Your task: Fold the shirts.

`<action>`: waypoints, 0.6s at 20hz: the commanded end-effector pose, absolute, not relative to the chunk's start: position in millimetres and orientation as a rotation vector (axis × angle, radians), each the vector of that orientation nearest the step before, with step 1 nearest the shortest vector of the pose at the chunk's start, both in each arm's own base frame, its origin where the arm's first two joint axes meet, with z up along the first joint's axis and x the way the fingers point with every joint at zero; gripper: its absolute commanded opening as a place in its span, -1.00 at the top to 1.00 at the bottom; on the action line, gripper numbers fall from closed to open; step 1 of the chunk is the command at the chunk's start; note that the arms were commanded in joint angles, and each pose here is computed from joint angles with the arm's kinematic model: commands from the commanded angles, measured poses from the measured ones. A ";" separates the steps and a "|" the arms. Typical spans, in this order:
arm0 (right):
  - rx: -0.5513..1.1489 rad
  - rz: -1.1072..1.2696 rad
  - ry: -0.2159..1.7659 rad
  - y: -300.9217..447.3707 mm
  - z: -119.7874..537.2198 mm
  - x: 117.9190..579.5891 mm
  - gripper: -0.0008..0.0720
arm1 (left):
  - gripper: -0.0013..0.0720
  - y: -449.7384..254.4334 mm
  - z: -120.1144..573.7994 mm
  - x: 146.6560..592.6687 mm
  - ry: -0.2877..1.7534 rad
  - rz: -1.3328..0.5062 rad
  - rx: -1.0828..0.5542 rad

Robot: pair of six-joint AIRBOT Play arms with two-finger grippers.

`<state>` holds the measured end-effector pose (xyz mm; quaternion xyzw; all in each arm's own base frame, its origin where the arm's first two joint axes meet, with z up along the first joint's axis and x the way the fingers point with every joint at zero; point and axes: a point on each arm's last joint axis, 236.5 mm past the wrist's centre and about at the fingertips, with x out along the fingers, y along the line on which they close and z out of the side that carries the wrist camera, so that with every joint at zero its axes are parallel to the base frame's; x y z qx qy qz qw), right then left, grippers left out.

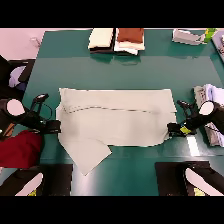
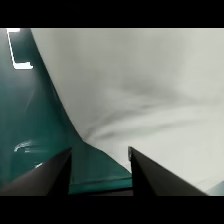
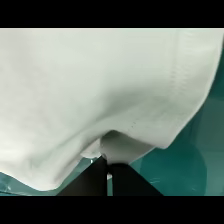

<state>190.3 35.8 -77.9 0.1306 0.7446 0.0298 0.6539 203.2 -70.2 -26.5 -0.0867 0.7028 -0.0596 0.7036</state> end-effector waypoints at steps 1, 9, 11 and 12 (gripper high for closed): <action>0.280 0.077 1.651 38.4 -77.6 193.9 0.92 | -0.24 -86.5 -40.9 185.9 1.605 -0.123 -0.139; 0.262 0.086 1.498 36.7 -43.6 222.0 0.92 | -0.89 -121.9 -81.5 151.0 1.680 -0.134 -0.300; 0.260 0.087 1.480 36.3 -38.4 227.4 0.92 | -0.89 -122.1 -84.3 150.7 1.677 -0.133 -0.305; 0.259 0.087 1.474 36.1 -36.4 229.4 0.92 | -0.82 -121.9 -84.6 150.1 1.679 -0.133 -0.304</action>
